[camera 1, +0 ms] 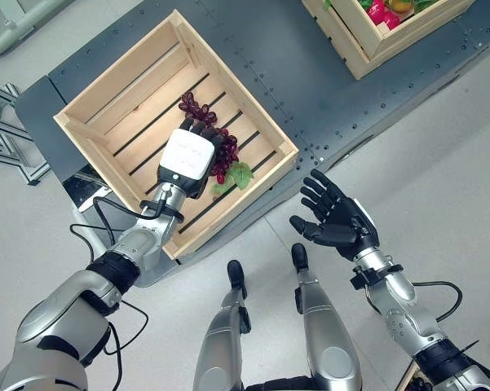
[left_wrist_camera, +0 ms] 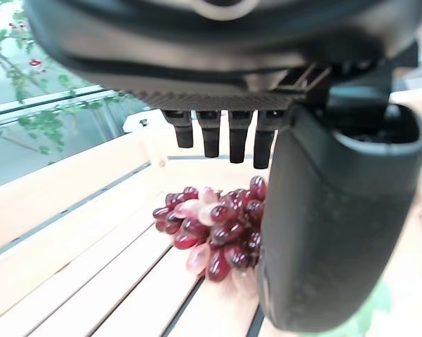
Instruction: Pick up the fruits from the basket on one side to the basket on the other side
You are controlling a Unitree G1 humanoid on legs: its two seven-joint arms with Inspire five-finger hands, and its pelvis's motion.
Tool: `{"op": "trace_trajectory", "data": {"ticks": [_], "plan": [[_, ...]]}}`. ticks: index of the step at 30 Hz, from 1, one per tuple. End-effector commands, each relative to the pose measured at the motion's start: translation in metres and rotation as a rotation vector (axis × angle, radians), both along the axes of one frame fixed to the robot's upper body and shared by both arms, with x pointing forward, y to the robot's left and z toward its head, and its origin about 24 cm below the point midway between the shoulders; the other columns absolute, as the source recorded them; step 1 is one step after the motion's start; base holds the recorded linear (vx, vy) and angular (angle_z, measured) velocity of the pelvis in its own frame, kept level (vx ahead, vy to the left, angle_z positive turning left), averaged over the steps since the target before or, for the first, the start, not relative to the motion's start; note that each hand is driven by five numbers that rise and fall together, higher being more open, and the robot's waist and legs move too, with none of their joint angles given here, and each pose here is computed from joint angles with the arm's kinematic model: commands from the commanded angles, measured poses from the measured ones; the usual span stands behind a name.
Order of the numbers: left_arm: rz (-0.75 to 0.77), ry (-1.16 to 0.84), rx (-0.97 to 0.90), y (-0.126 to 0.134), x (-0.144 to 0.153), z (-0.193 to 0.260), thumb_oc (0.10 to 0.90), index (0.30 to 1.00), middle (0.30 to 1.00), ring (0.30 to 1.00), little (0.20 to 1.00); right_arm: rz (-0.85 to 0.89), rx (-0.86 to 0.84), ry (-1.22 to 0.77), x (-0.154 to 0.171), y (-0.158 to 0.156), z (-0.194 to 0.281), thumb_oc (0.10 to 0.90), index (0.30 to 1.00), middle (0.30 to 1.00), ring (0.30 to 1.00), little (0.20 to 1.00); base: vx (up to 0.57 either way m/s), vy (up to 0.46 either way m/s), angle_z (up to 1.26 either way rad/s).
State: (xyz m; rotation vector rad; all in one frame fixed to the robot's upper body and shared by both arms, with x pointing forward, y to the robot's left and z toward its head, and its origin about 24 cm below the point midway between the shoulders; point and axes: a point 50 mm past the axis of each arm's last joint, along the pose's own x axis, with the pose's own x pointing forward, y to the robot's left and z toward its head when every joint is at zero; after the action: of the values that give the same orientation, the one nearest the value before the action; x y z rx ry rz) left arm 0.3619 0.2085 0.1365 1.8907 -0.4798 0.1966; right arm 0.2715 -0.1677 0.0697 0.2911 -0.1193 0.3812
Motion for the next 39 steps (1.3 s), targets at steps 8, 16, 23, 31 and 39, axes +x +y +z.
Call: {"op": "trace_trajectory", "data": {"ticks": [8,16,23,31,39], "plan": [[0.120,-0.255,0.071,0.010,0.021,0.067,0.800,0.900,0.900,0.900,0.900,0.060,0.122,-0.225,0.003,0.029,0.047,0.800,0.900,0.900,0.900,0.900,0.04,0.001,-0.05],[0.100,-0.336,0.047,0.002,0.025,0.077,0.800,0.900,0.900,0.900,0.900,0.056,0.128,-0.233,0.007,0.037,0.050,0.800,0.900,0.900,0.900,0.900,0.02,0.008,-0.04],[0.088,-0.279,0.047,-0.005,0.030,0.076,0.800,0.900,0.900,0.900,0.900,0.055,0.127,-0.235,0.010,0.039,0.052,0.800,0.900,0.900,0.900,0.900,0.01,0.006,-0.02],[0.110,-0.188,0.092,-0.006,0.034,0.066,0.800,0.900,0.900,0.900,0.900,0.049,0.126,-0.239,0.012,0.043,0.055,0.800,0.900,0.900,0.900,0.900,0.00,0.001,-0.02],[-0.043,-0.136,0.119,-0.021,0.033,0.056,0.400,0.300,0.300,0.300,0.300,0.049,0.130,-0.242,0.013,0.042,0.054,0.800,0.900,0.900,0.900,0.900,0.00,0.000,-0.01]]}}
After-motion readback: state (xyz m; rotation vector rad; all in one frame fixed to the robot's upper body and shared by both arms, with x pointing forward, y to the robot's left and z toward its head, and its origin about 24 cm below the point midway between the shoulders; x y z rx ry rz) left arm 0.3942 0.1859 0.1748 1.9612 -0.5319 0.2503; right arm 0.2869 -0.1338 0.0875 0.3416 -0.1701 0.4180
